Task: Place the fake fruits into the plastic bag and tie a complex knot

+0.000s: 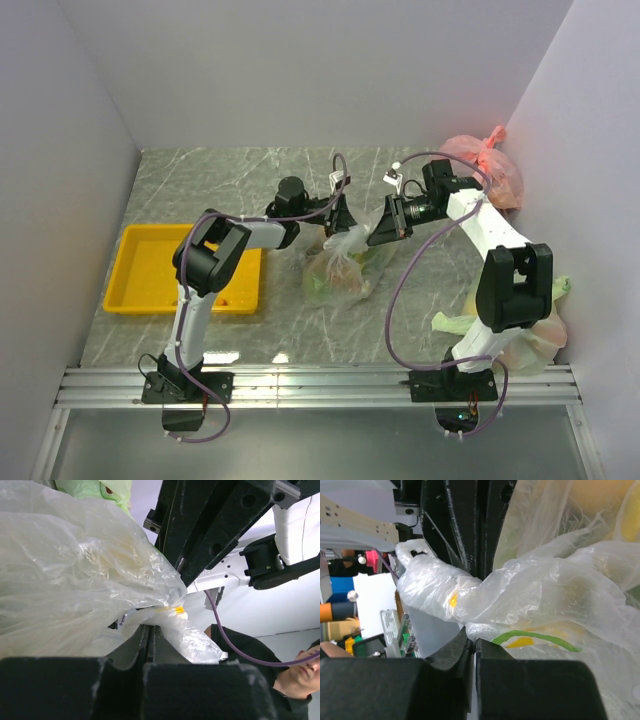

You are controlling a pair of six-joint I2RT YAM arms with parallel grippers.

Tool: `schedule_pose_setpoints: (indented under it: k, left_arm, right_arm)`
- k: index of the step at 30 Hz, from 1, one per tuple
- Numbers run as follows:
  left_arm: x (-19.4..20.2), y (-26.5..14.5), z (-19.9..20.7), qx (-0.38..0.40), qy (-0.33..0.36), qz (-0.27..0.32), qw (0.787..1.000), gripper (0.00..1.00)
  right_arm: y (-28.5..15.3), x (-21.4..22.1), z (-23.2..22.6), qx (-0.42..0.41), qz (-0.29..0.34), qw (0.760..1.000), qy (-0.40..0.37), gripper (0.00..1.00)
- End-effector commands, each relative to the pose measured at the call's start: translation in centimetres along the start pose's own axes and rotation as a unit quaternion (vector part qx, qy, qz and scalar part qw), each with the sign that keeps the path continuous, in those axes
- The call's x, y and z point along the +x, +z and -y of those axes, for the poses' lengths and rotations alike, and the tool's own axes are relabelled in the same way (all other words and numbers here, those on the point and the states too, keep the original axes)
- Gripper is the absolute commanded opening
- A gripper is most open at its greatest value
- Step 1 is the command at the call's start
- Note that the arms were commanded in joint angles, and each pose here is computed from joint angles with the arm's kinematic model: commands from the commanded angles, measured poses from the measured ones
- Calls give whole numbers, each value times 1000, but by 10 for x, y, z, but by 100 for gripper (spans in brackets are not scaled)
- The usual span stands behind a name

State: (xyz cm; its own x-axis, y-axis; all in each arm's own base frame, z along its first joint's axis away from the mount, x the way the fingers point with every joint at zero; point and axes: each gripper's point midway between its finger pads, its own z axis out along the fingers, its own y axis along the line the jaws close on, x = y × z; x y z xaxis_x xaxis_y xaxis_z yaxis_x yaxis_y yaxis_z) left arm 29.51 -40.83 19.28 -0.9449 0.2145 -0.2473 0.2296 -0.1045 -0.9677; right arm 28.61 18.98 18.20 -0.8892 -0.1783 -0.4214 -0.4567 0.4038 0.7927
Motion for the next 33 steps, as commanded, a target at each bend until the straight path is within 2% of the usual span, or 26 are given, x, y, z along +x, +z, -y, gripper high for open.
schedule_pose_setpoints:
  k: [1,3,4,5,6,7,8,9,10,12,14,15,16,17,18,19,20,21,22,27,29,33]
  left_arm:
    - [-3,5,13,8,46,3,999,7]
    - [-9,-7,12,-11,53,16,998,13]
    - [-12,-14,5,-26,81,21,996,20]
    - [-13,-22,-8,-57,47,26,997,23]
    - [-25,-38,-2,-80,58,43,994,25]
    - [-32,-49,-9,-105,119,46,986,30]
    - [-28,-63,-23,-148,74,48,985,33]
    - [-44,-83,-10,-163,105,64,979,36]
    - [-47,-94,-11,-177,147,59,971,41]
    - [-48,-118,-2,-211,143,57,965,43]
    - [-49,-144,3,-231,193,45,953,48]
    - [-37,-150,14,-241,177,26,954,48]
    - [-34,-159,13,-251,249,-4,935,49]
    - [-28,-162,15,-259,274,-25,926,49]
    - [-13,-162,25,-270,275,-54,921,49]
    - [-10,-163,25,-270,325,-81,903,55]
    - [-4,-162,31,-275,345,-95,893,63]
    - [5,-152,33,-272,365,-120,882,64]
    - [7,-151,30,-288,395,-141,861,65]
    - [14,-110,39,-303,482,-167,805,66]
    - [12,-101,39,-305,499,-169,793,65]
    - [22,-81,42,-279,502,-188,796,65]
  right_arm:
    - [3,-7,-4,-3,1,999,-38,0]
    - [1,-5,-4,2,-4,999,-48,0]
    - [0,-5,-4,3,-5,999,-53,0]
    - [0,-4,-3,7,-8,998,-56,0]
    - [-1,-2,-3,9,-12,998,-61,0]
    - [-2,-3,-3,10,-12,998,-65,0]
    - [-3,-3,-2,15,-13,997,-68,0]
    - [-3,-2,-2,16,-15,997,-70,0]
    - [-4,-3,-2,18,-15,997,-73,0]
    - [-5,-4,-2,23,-15,996,-80,0]
    - [-6,-5,-5,23,-14,996,-83,0]
    - [-6,-5,-5,23,-15,996,-81,0]
    - [-7,-7,-6,25,-14,996,-85,0]
    - [-8,-8,-6,26,-13,996,-84,0]
    - [-8,-8,-8,26,-14,996,-85,0]
    - [-10,-10,-8,28,-14,996,-88,0]
    - [-10,-10,-7,28,-15,996,-86,0]
    - [-9,-9,-8,28,-18,996,-83,0]
    - [-10,-10,-8,30,-18,996,-84,0]
    - [-9,-12,-7,32,-18,996,-78,0]
    - [-9,-14,-6,33,-17,996,-77,0]
    - [-8,-16,-7,34,-16,996,-75,0]
